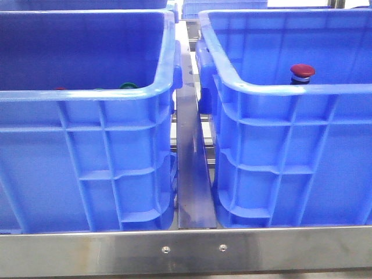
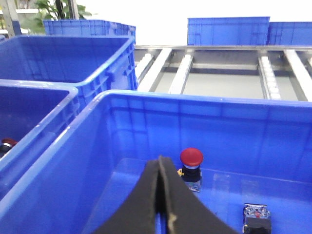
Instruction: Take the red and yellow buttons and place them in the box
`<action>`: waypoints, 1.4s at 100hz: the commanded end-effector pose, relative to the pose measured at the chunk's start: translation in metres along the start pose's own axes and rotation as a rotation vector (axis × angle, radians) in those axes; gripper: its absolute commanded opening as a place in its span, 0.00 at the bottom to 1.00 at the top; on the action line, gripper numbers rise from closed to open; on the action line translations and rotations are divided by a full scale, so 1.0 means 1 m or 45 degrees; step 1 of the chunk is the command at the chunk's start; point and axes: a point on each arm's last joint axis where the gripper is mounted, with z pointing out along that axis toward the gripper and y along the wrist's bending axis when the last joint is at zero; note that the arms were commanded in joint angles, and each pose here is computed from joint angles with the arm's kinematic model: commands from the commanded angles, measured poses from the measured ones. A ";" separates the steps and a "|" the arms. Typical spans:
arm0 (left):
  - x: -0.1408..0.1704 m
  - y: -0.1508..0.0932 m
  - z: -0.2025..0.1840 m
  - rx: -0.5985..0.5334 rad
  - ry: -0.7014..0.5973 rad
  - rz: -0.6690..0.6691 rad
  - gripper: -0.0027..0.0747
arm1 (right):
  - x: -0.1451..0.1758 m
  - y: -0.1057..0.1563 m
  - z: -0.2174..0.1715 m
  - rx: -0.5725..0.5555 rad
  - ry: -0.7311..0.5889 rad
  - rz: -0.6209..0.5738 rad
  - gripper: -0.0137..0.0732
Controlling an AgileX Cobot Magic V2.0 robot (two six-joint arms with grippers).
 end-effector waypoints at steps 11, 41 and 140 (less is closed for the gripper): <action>0.010 0.001 -0.022 0.010 -0.276 -0.016 0.01 | 0.004 0.002 -0.020 0.004 -0.097 0.009 0.07; 0.040 0.002 -0.044 0.017 -0.421 -0.009 0.01 | 0.021 0.004 -0.037 0.002 -0.157 0.000 0.07; 0.046 0.002 -0.055 0.022 -0.508 -0.007 0.01 | 0.025 0.007 -0.039 -0.039 -0.168 0.009 0.07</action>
